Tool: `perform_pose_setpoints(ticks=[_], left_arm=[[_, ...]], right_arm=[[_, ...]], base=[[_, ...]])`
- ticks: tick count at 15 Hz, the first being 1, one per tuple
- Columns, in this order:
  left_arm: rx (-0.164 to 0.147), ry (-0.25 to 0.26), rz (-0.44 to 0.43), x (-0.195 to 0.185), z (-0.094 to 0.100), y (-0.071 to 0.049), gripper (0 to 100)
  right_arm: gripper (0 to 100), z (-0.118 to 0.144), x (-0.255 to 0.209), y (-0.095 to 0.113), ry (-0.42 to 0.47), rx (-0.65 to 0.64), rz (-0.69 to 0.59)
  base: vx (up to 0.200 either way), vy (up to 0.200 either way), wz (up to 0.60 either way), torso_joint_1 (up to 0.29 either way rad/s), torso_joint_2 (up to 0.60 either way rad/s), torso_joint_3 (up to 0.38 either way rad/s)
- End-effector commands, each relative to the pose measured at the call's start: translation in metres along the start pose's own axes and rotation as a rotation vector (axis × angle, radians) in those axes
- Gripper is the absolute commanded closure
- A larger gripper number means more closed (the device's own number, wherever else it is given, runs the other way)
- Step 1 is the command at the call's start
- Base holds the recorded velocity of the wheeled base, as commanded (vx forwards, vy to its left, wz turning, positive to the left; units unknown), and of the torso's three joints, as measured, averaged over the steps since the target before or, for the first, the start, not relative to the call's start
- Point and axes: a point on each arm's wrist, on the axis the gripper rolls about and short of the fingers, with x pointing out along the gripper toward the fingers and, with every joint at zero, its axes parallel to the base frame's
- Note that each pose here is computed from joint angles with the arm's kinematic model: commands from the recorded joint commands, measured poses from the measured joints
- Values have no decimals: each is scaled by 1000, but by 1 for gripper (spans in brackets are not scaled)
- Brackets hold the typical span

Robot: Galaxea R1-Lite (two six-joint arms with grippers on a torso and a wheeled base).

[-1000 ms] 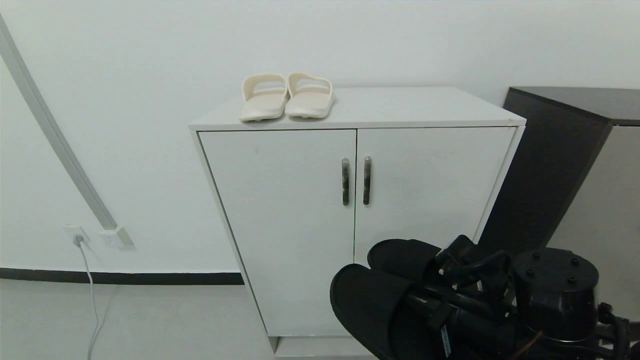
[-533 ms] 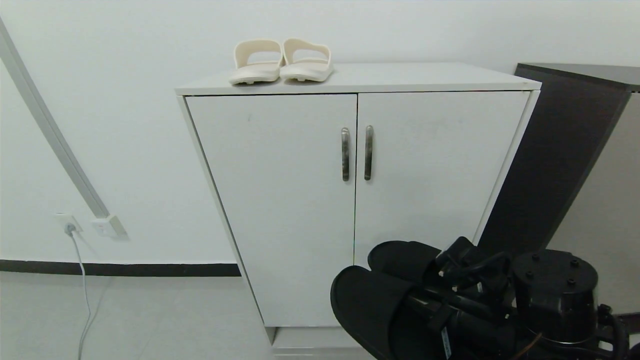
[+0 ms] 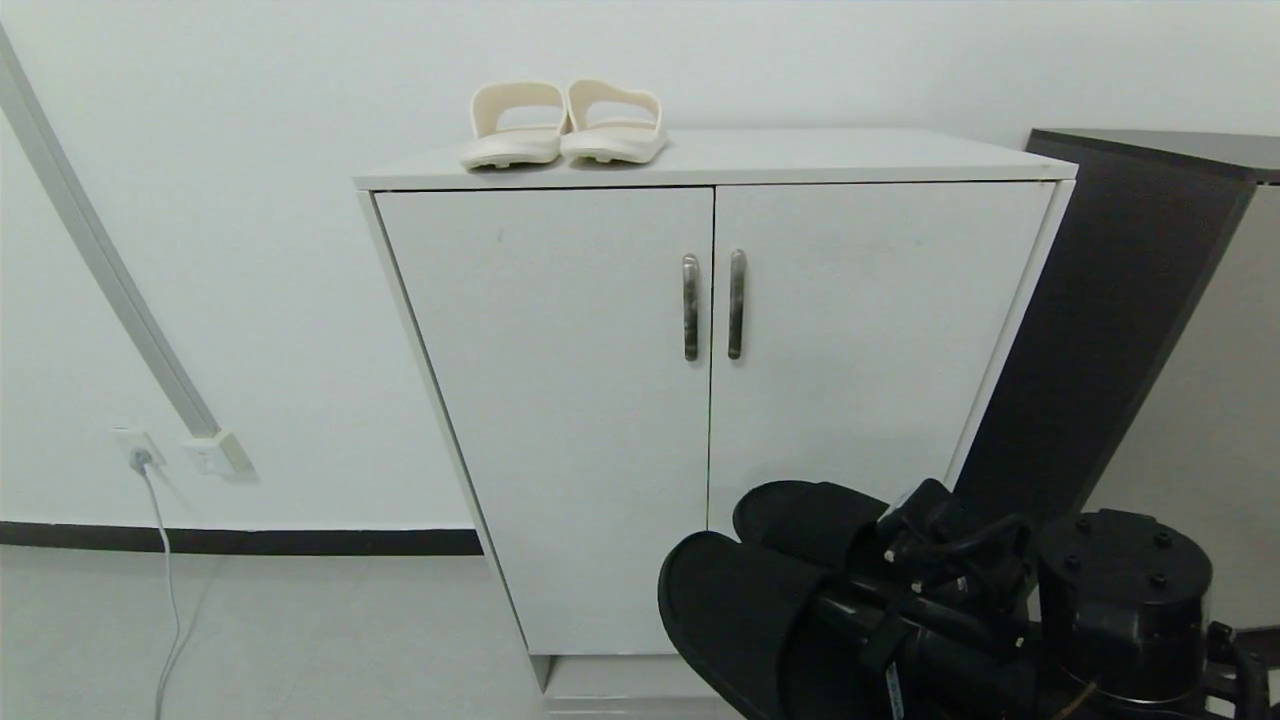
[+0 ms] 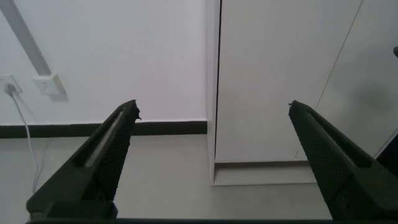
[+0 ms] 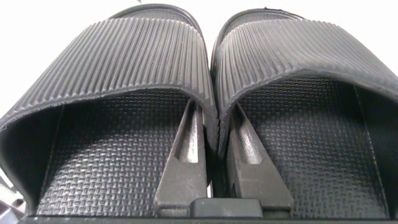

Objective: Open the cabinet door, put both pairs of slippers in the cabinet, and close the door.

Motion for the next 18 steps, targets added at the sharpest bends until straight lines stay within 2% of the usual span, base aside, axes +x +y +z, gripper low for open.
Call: perform_pose_setpoints(ticks=[1,3,4,5,6,7,8,11,13,15,16,17,18], left_arm=[[65,16,-1,1,2,0,0],[66,78,-8,6,3,0,0],[15,25,-28,7,33,1,0],[15,25,-28,7,33,1,0],[-9,57,-142,23,77,0,0],[-14,98,-189,34,85,-1,0],[-24,119,-270,55,100,-3,0],[-27,121,-449,98,123,-10,0],[-29,129,-584,126,138,-27,0],[-10,169,-642,152,142,-48,0],[-12,177,-686,163,148,-63,0],[-29,173,-719,178,155,-77,0],[-29,173,-719,178,155,-77,0]], right_arm=[[100,0,0,0,0,0,0],[100,-2,-1,0,8,0,4],[100,-3,0,0,12,-1,1],[100,-3,0,0,12,-1,1],[100,-4,0,1,15,-4,7],[100,-4,0,1,14,-2,5],[100,-2,-2,1,-4,0,6],[100,-6,2,1,8,0,5],[100,-7,2,1,11,-2,7],[100,-8,0,1,15,-3,7],[100,-9,1,1,22,-3,11],[100,-13,4,4,38,-6,20],[100,-13,4,4,38,-6,20]], base=[[0,0,0,2,95,56],[0,0,0,1,25,23],[0,0,0,0,0,0],[0,0,0,0,0,0],[0,0,0,0,0,0],[0,0,0,0,0,0],[0,0,0,0,0,0],[0,0,0,0,0,0],[0,0,0,0,0,0],[0,0,0,0,0,0],[0,0,0,0,0,0],[0,0,0,0,0,0],[0,0,0,0,0,0]])
